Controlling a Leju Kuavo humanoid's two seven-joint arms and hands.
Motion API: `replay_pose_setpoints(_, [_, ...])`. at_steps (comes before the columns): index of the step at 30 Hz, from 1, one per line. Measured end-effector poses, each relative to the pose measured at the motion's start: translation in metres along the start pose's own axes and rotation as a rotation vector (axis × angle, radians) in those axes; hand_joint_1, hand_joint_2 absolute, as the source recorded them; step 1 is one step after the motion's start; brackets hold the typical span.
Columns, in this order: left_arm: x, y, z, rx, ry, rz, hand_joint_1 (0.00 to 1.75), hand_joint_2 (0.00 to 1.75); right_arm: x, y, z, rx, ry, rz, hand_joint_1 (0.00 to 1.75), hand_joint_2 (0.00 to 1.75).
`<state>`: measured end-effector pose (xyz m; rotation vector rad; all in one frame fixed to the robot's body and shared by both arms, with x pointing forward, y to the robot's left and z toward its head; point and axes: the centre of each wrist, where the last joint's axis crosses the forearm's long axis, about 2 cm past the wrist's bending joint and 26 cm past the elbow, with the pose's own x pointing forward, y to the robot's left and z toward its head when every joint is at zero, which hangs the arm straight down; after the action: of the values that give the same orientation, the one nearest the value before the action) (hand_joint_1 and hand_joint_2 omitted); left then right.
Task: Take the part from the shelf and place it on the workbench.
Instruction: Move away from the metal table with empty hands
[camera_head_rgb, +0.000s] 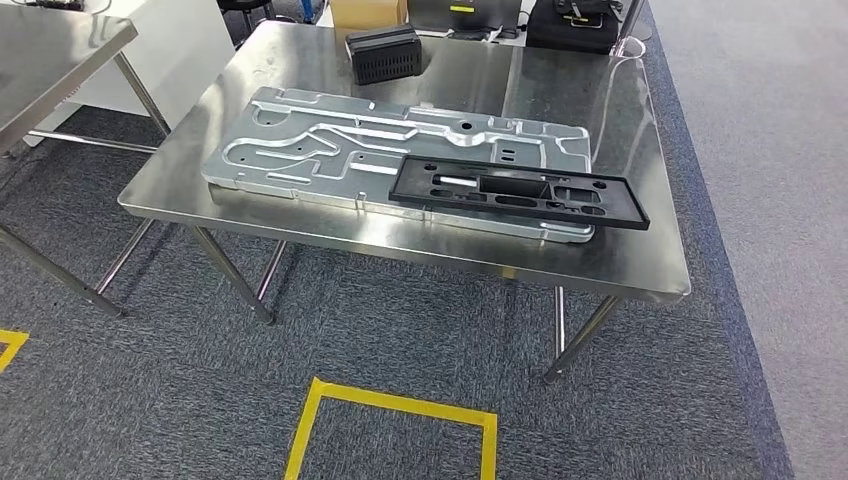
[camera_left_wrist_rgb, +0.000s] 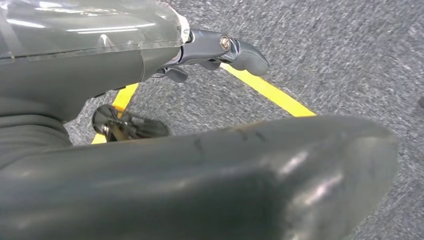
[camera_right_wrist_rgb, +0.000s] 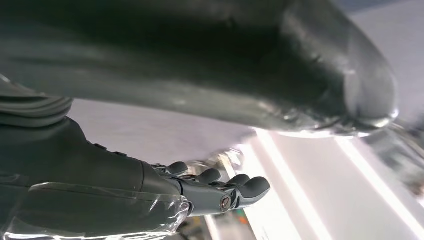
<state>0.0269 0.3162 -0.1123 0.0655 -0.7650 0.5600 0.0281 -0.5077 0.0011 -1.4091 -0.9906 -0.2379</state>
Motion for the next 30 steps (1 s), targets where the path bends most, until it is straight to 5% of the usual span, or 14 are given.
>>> replay_pose_setpoints(18, [-0.005,-0.009,0.002,0.04,0.014,0.019,0.0,0.0,-0.03,0.033,0.04,0.171,0.327,-0.017,0.0,0.0])
replay_pose_setpoints(30, [-0.007,-0.012,0.003,0.087,0.039,0.031,0.0,0.0,-0.044,0.049,0.061,0.415,0.414,0.071,0.0,0.0])
